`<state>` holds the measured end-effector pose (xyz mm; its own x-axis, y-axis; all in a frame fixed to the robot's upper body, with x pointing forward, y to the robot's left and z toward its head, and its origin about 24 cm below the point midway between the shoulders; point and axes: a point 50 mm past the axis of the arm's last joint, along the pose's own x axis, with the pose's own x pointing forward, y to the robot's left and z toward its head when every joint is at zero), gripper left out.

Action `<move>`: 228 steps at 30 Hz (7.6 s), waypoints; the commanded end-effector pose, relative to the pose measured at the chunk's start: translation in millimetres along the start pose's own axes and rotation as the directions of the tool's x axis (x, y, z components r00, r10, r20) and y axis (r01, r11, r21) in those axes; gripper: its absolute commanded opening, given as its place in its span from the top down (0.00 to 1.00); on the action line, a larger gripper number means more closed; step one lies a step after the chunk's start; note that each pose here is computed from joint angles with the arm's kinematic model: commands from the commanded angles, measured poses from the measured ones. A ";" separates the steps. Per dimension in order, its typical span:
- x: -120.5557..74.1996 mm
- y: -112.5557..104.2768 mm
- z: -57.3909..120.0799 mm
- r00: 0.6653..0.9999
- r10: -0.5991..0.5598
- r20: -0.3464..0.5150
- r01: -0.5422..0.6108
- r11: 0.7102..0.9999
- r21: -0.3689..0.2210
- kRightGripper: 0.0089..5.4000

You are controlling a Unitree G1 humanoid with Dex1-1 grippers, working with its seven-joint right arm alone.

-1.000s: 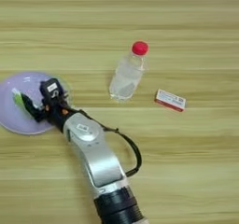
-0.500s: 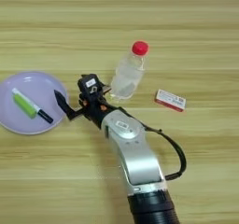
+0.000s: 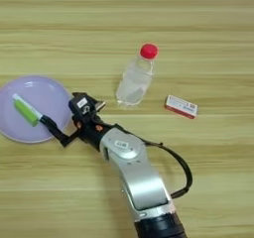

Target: Move the objects on the table

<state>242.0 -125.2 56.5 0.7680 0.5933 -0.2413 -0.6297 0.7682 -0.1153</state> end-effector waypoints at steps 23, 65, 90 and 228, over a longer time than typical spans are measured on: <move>24.3 -4.1 8.6 0.999 0.054 -0.010 -0.054 0.994 -0.093 0.00; 25.7 -5.0 -3.2 0.989 0.097 -0.115 -0.114 0.982 -0.152 0.57; 28.0 -3.8 -1.9 0.989 0.104 -0.108 -0.119 0.982 -0.145 0.86; 12.4 14.5 41.2 0.980 0.022 0.197 -0.021 1.000 -0.006 0.01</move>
<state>239.1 -100.7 63.7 0.7808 0.6102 -0.1340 -0.6198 0.7835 -0.0435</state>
